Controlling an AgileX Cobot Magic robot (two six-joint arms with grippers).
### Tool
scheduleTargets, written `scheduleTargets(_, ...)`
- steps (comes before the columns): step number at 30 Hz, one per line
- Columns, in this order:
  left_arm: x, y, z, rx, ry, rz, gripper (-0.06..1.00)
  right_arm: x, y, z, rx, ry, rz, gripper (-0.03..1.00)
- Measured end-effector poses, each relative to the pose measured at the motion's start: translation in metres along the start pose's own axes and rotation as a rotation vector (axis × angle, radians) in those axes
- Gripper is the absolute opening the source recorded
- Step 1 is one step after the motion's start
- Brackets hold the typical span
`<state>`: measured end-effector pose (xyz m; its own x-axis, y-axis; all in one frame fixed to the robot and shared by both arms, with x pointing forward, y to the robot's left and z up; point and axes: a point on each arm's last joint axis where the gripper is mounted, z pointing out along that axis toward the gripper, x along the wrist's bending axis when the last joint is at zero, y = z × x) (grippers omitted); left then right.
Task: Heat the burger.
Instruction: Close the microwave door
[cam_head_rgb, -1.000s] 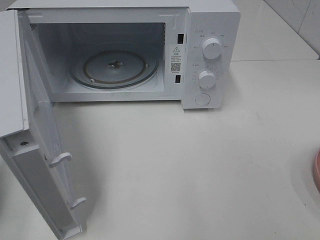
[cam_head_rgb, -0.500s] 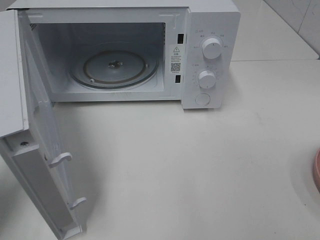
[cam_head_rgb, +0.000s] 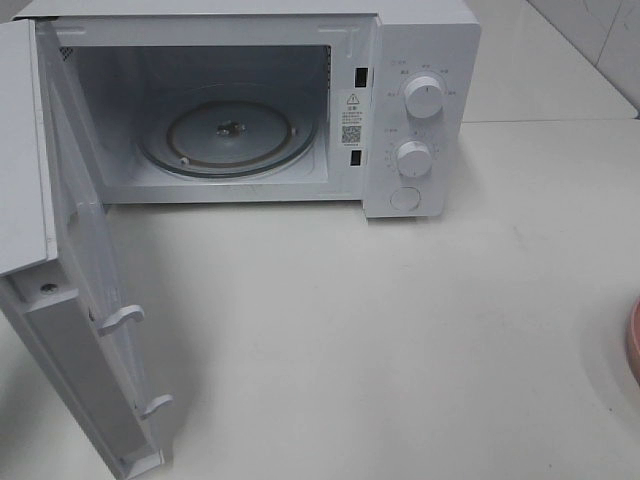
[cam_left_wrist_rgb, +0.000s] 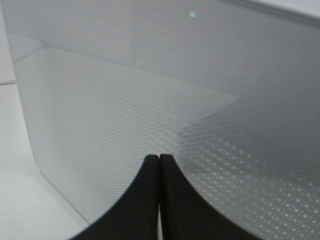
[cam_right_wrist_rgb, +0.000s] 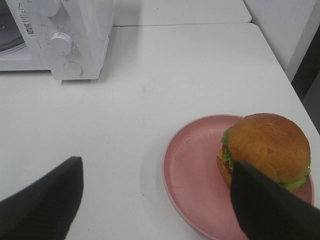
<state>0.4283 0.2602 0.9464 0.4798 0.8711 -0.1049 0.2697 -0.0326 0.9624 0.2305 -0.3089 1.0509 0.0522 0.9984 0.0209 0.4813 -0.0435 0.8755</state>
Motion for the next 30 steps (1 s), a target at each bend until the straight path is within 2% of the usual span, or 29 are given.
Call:
scheduleTargets(3,-0.008,0.000,0.007,0.038,-0.008,0.016,0.00,0.000,0.000,0.000,0.000,0.000,0.000,0.76)
scheduleTargets(13,-0.027,0.002,0.017,0.012,-0.027,0.023,0.00,0.000,0.000,0.000,0.000,0.000,0.000,0.76)
scheduleTargets(18,-0.034,-0.002,0.032,0.043,-0.054,0.021,0.00,0.000,0.000,0.000,0.000,0.000,0.000,0.76)
scheduleTargets(23,-0.052,0.002,0.059,0.036,-0.084,0.012,0.00,0.000,0.000,0.000,0.000,0.000,0.000,0.75)
scheduleTargets(30,-0.067,0.004,0.081,0.020,-0.066,0.028,0.00,0.000,0.000,0.000,0.000,0.000,0.000,0.75)
